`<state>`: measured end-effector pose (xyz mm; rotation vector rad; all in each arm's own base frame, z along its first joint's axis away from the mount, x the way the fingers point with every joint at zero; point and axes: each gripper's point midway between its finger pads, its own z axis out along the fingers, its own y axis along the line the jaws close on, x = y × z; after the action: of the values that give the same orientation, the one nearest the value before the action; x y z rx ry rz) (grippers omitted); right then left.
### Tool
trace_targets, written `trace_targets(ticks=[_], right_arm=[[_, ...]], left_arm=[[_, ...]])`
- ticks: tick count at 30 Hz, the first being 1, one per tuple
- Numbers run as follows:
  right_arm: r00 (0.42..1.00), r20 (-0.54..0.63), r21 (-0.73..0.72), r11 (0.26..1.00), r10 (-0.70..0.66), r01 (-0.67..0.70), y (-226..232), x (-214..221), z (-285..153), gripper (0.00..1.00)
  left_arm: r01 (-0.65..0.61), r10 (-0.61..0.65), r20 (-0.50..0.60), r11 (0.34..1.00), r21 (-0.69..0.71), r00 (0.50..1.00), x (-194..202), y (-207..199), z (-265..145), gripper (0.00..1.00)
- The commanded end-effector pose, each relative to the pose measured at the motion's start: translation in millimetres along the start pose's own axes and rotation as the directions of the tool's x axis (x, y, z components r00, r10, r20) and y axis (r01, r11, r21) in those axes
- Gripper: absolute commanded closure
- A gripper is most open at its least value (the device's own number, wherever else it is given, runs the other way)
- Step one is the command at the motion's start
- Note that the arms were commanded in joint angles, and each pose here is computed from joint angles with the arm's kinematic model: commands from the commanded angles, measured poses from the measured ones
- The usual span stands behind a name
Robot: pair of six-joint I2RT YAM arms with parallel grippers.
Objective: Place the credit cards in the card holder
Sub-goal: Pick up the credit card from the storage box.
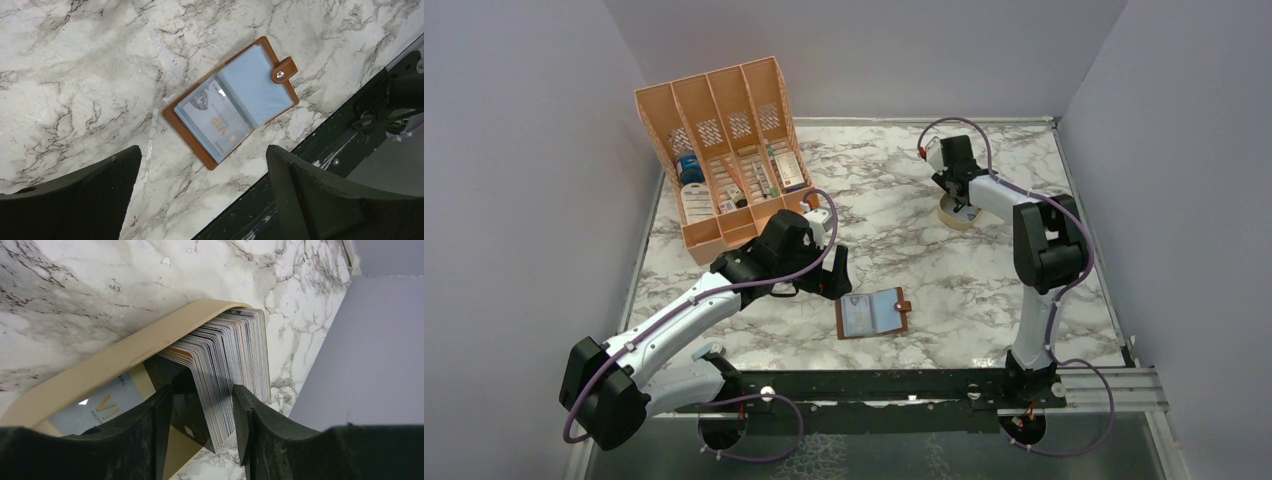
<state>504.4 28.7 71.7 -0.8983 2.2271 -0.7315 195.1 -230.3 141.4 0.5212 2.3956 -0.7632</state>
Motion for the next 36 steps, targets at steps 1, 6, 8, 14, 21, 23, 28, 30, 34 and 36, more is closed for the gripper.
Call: trace_targets(ticks=[1, 6, 8, 14, 21, 23, 28, 30, 34, 36], right_arm=[[1.0, 0.013, 0.081, 0.996, 0.021, -0.022, -21, -5, 1, 0.54], [0.999, 0.026, 0.083, 0.996, 0.042, -0.044, -28, -11, -3, 0.57], [0.999, 0.027, 0.091, 0.995, 0.046, -0.048, -32, -13, -4, 0.59], [0.998, 0.03, 0.082, 0.995, 0.061, -0.063, -32, -15, -5, 0.59], [0.998, 0.019, 0.075, 0.995, 0.06, -0.062, -28, -10, -4, 0.64], [0.998, 0.016, 0.074, 0.995, 0.06, -0.061, -27, -9, -4, 0.69], [0.998, 0.015, 0.071, 0.995, 0.066, -0.066, -30, -12, -6, 0.76], [0.997, 0.0, 0.064, 0.995, 0.074, -0.074, -31, -11, -9, 0.78], [0.994, 0.005, 0.012, 0.994, 0.106, -0.107, -27, -13, -18, 0.81], [0.993, 0.014, -0.006, 0.993, 0.116, -0.116, -24, -12, -23, 0.85]], left_arm=[[-0.004, 0.005, 0.039, 1.0, -0.019, 0.999, -13, 1, -7, 0.01], [0.001, 0.0, 0.037, 1.0, -0.023, 0.999, -11, 2, -7, 0.01], [0.001, 0.0, 0.038, 1.0, -0.025, 0.999, -12, 2, -7, 0.01], [0.004, -0.003, 0.036, 1.0, -0.027, 0.999, -12, 3, -6, 0.01], [0.004, -0.003, 0.035, 1.0, -0.026, 0.999, -12, 3, -6, 0.01], [0.004, -0.003, 0.037, 1.0, -0.026, 0.999, -12, 3, -6, 0.01], [0.006, -0.005, 0.039, 1.0, -0.03, 0.999, -12, 3, -7, 0.01], [0.006, -0.005, 0.041, 1.0, -0.03, 0.999, -12, 3, -7, 0.01], [0.015, -0.013, 0.05, 0.999, -0.035, 0.999, -14, 5, -8, 0.01], [0.019, -0.017, 0.055, 0.999, -0.038, 0.998, -15, 7, -9, 0.01]])
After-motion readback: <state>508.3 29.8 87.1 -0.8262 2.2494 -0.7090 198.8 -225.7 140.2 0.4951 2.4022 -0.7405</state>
